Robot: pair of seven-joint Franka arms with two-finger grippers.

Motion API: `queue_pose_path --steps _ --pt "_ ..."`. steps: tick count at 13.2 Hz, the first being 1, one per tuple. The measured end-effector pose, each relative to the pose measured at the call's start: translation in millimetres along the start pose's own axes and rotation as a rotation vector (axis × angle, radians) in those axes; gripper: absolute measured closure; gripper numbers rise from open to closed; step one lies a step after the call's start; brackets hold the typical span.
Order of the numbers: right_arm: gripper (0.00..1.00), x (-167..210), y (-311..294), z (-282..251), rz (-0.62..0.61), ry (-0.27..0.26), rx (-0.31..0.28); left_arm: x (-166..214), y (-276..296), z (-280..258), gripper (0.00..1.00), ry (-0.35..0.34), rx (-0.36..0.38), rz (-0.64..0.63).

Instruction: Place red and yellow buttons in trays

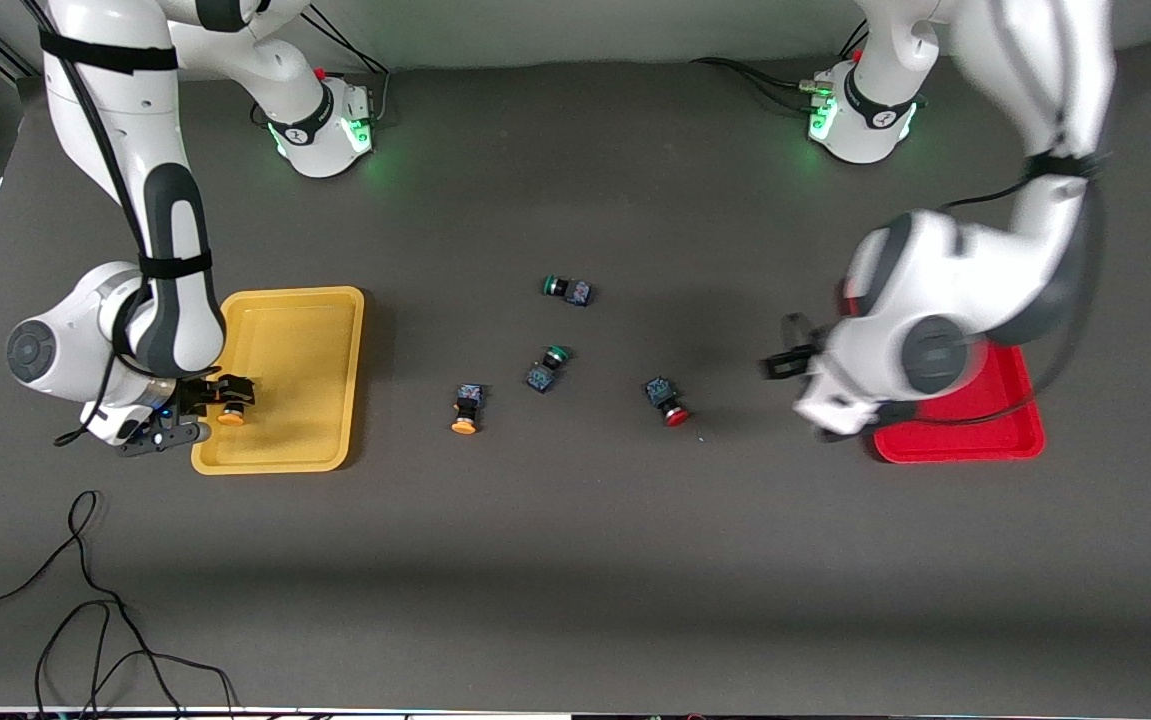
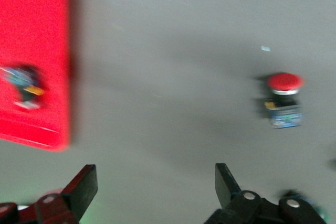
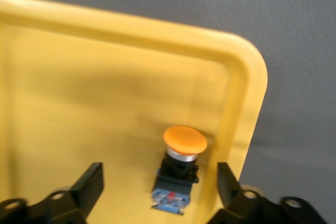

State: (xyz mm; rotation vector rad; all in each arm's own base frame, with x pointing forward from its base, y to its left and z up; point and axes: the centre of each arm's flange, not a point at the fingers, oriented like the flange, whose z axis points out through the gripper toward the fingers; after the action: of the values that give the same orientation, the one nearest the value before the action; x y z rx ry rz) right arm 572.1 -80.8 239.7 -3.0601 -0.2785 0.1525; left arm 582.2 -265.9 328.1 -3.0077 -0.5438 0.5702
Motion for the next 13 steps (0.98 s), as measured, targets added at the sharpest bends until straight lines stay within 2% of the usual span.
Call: queue_pose_path --steps 3,6,8,10,13 --pt "0.00 15.8 -27.2 -88.4 0.046 -0.024 -0.012 -15.9 84.5 66.4 0.00 0.024 -0.033 -0.092" --pt "0.00 30.2 -98.0 -142.8 0.089 -0.006 0.004 -23.7 117.6 114.1 0.00 0.052 -0.054 -0.159" --pt "0.00 40.6 -166.1 -139.9 0.170 0.010 -0.014 -20.2 122.5 127.4 0.00 0.061 -0.069 -0.185" --pt "0.00 46.9 -246.8 -129.8 0.234 0.052 -0.025 -10.8 121.1 136.0 0.00 0.061 -0.090 -0.208" --pt "0.00 47.4 -343.1 -87.9 0.289 0.081 0.025 0.4 118.7 145.5 0.04 0.069 -0.106 -0.225"
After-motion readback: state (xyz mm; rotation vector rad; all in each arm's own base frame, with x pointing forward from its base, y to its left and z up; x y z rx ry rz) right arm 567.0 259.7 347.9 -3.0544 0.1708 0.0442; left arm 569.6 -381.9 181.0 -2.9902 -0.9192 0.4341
